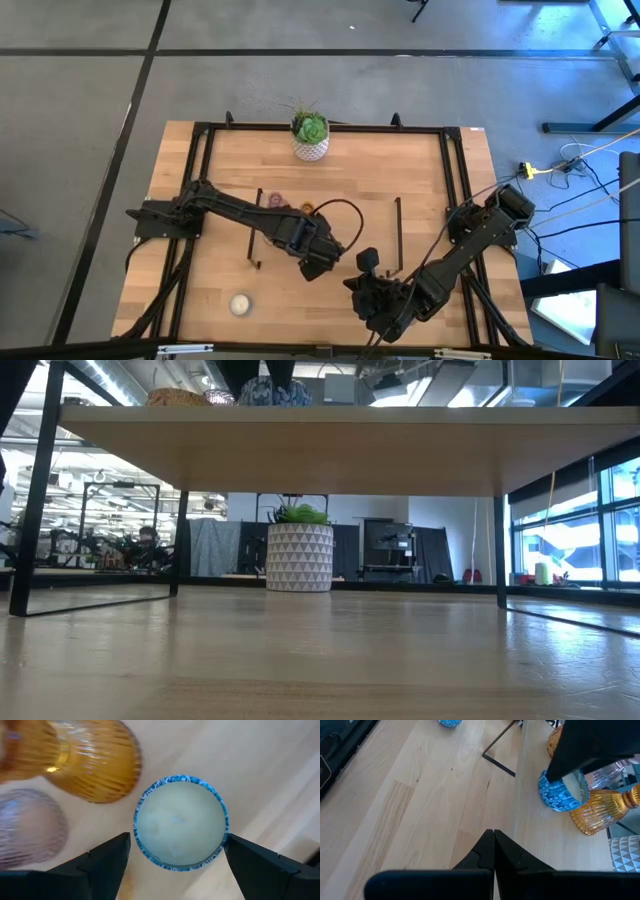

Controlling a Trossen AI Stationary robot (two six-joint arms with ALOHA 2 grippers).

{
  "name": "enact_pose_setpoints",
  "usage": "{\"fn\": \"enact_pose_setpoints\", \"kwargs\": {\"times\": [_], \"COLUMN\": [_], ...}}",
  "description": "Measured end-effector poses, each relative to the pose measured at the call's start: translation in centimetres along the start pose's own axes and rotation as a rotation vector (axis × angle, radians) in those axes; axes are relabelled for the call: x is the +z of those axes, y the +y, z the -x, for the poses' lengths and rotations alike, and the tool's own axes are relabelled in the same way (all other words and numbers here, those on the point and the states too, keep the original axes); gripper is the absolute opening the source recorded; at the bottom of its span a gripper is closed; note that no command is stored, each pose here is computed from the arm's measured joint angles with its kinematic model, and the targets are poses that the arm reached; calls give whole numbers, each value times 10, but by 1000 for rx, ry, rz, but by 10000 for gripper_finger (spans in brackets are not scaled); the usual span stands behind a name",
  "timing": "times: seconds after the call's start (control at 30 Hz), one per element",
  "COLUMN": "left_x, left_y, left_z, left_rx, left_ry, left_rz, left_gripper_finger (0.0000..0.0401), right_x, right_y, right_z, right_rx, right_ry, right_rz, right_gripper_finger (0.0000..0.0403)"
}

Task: Pick & Place candle stick holders
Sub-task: Put the top blue scented candle on the shelf

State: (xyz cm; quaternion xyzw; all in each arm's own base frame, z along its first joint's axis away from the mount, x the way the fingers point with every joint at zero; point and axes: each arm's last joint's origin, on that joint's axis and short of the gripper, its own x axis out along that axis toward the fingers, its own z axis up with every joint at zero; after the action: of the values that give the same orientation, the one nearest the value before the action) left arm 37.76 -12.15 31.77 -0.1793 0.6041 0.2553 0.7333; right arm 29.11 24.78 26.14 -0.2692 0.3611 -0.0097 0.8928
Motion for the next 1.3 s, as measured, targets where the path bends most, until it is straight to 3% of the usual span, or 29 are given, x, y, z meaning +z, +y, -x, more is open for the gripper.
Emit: {"fn": "enact_pose_setpoints", "kwargs": {"times": [0.2, 0.5, 0.73, 0.93, 1.17, 1.3], "left_x": [-3, -26, -62, -103, -113, -118], "left_y": [5, -2, -32, -69, -81, -82], "left_z": [12, 34, 43, 23, -11, -5], "left_rx": [19, -1, -1, 222, 341, 363], "left_ry": [-74, -154, -315, -524, -487, -582], "left_rz": [-39, -78, -329, -614, -567, -570], "left_gripper_finger": [317, 317, 302, 220, 36, 6], "right_x": [0, 0, 0, 0, 0, 0], "right_y": [0, 0, 0, 0, 0, 0], "right_z": [0, 0, 0, 0, 0, 0], "right_rx": [-1, -2, -1, -1, 0, 10], "right_ry": [1, 3, 0, -2, -2, 0], "right_rz": [0, -3, -6, -7, -11, -10], "right_gripper_finger": [0, 0, 0, 0, 0, 0]}}
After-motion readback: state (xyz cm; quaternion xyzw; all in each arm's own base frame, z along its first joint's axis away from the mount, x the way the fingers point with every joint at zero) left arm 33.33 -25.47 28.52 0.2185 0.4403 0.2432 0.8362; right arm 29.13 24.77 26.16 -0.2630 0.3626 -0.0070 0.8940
